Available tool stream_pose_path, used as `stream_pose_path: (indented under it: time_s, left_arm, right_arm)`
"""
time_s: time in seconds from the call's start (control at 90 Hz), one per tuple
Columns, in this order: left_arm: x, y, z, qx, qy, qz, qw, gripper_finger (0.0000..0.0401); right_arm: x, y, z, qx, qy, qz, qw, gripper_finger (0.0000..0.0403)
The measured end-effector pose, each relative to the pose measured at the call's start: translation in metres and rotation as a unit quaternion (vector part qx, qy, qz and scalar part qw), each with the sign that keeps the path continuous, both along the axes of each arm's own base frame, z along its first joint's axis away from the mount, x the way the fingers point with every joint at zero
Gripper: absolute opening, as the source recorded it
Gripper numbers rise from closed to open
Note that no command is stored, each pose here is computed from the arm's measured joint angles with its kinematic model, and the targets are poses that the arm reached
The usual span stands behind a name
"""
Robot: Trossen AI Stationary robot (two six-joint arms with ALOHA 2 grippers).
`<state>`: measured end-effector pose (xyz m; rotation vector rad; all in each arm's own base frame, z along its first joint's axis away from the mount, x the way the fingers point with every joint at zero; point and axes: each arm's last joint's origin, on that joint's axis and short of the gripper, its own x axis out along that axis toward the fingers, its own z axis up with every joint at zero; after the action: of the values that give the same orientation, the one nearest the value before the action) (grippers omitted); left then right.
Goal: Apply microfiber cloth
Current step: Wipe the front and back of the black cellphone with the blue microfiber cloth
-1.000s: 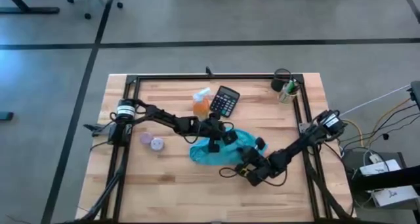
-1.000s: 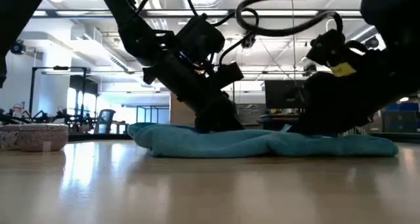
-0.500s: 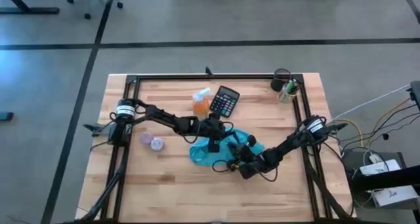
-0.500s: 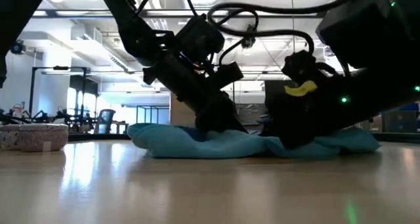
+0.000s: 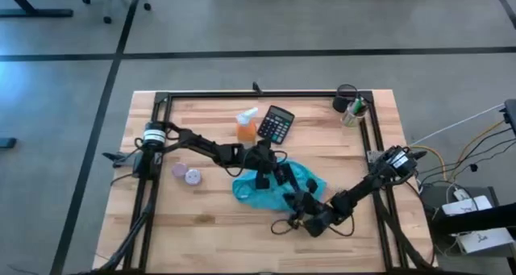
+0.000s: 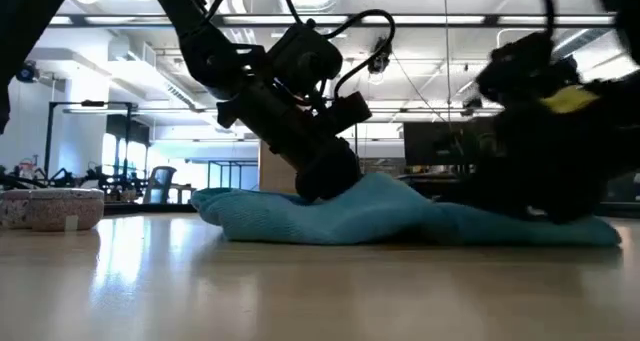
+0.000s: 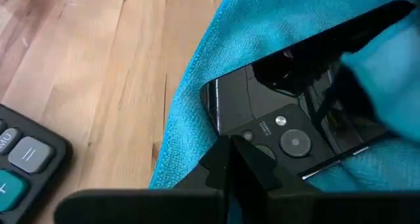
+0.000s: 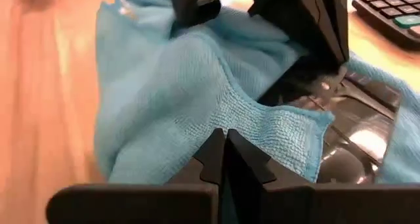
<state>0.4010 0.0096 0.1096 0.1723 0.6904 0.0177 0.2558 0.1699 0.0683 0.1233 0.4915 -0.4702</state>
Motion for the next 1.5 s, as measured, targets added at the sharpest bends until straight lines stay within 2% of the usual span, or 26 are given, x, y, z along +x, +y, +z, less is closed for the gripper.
stream_pose_path:
  time_s: [0.222,0.378,0.556,0.756,0.989,1.178,1.333,1.5]
  left_arm:
    - [0.000,0.000,0.000,-0.003,-0.001,0.005,1.000,0.0000]
    - [0.001,0.000,0.001,-0.006,-0.006,0.007,1.000,0.0000]
    - [0.001,0.000,0.001,-0.006,-0.006,0.006,1.000,0.0000]
    - [0.001,0.000,0.001,-0.006,-0.006,0.006,1.000,0.0000]
    - [0.000,0.000,0.001,-0.006,-0.005,0.006,1.000,0.0000]
    - [0.000,0.000,0.000,-0.007,-0.002,0.006,1.000,0.0000]
    - [0.000,0.000,0.000,-0.007,-0.002,0.006,1.000,0.0000]
    - [0.000,0.000,0.000,-0.007,-0.003,0.006,1.000,0.0000]
  right_arm:
    - [-0.017,-0.004,0.002,-0.011,0.016,-0.051,0.998,0.0000]
    - [-0.006,-0.024,0.000,-0.050,0.017,-0.089,0.995,0.0000]
    - [0.010,-0.051,0.001,-0.055,0.034,-0.121,0.991,0.0000]
    - [0.025,-0.057,0.006,-0.066,0.035,-0.080,0.994,0.0000]
    - [0.028,-0.046,0.009,-0.017,0.031,-0.024,0.999,0.0000]
    - [0.016,-0.023,0.008,0.015,0.033,0.009,0.999,0.0000]
    - [0.003,-0.018,0.004,0.019,0.018,-0.047,0.999,0.0000]
    - [0.001,-0.034,0.001,-0.002,0.009,-0.119,0.993,0.0000]
